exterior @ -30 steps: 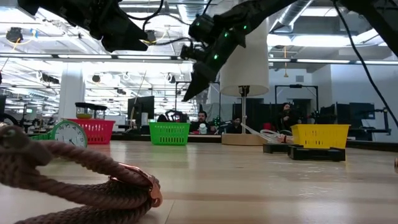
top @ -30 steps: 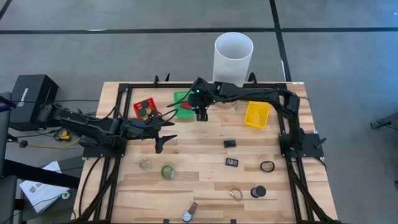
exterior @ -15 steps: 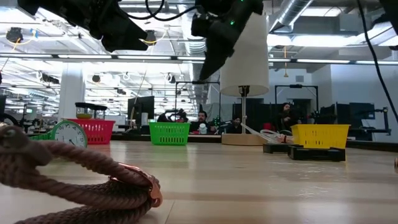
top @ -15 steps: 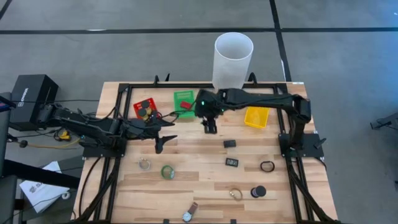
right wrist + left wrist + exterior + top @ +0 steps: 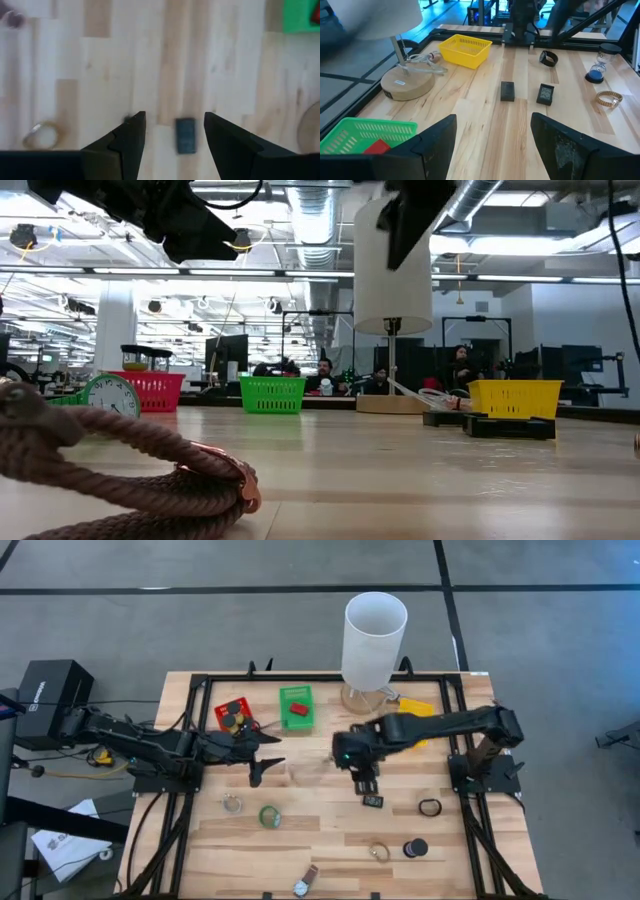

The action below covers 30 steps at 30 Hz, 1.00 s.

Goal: Pick & Place Office items
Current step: Put the black wrist watch into the yellow bin

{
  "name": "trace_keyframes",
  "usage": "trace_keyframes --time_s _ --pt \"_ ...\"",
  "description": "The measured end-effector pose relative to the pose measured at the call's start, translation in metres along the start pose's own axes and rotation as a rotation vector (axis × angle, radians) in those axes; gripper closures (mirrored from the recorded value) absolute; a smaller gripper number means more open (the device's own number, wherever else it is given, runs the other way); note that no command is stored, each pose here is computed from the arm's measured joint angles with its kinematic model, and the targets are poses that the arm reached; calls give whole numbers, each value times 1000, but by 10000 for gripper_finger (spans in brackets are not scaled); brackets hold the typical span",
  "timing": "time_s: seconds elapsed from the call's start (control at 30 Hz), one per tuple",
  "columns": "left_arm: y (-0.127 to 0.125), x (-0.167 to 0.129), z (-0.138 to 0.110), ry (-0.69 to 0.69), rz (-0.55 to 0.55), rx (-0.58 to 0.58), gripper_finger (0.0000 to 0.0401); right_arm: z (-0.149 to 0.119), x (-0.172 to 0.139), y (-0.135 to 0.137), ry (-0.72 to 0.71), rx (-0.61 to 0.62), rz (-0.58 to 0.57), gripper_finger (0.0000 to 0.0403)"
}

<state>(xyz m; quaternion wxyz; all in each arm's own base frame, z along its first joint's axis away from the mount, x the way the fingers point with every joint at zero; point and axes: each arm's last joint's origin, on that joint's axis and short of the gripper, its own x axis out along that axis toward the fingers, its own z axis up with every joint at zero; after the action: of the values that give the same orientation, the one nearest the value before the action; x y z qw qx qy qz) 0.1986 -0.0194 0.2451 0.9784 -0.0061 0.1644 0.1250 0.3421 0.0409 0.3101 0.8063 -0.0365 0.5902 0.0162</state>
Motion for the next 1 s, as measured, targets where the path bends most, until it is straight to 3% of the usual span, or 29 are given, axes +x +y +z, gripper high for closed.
trace_keyframes --time_s 0.13,0.3,0.43,0.73,0.87,1.0 --pt "0 0 0 0 1 0 151 -15 -12 24 -26 -1 24 210" --pt "0 0 0 0 1 0 151 -50 -13 42 -1 102 30 210" --pt "0 0 0 0 1 0 151 -86 -11 45 15 245 -27 210" --pt "0 0 2 -18 -1 -7 151 -154 -7 54 52 669 -26 210" --pt "0 0 2 -22 -2 -9 151 -172 4 64 98 777 -56 210" --pt "0 0 2 -24 -2 -10 151 -181 21 75 161 804 -95 210"
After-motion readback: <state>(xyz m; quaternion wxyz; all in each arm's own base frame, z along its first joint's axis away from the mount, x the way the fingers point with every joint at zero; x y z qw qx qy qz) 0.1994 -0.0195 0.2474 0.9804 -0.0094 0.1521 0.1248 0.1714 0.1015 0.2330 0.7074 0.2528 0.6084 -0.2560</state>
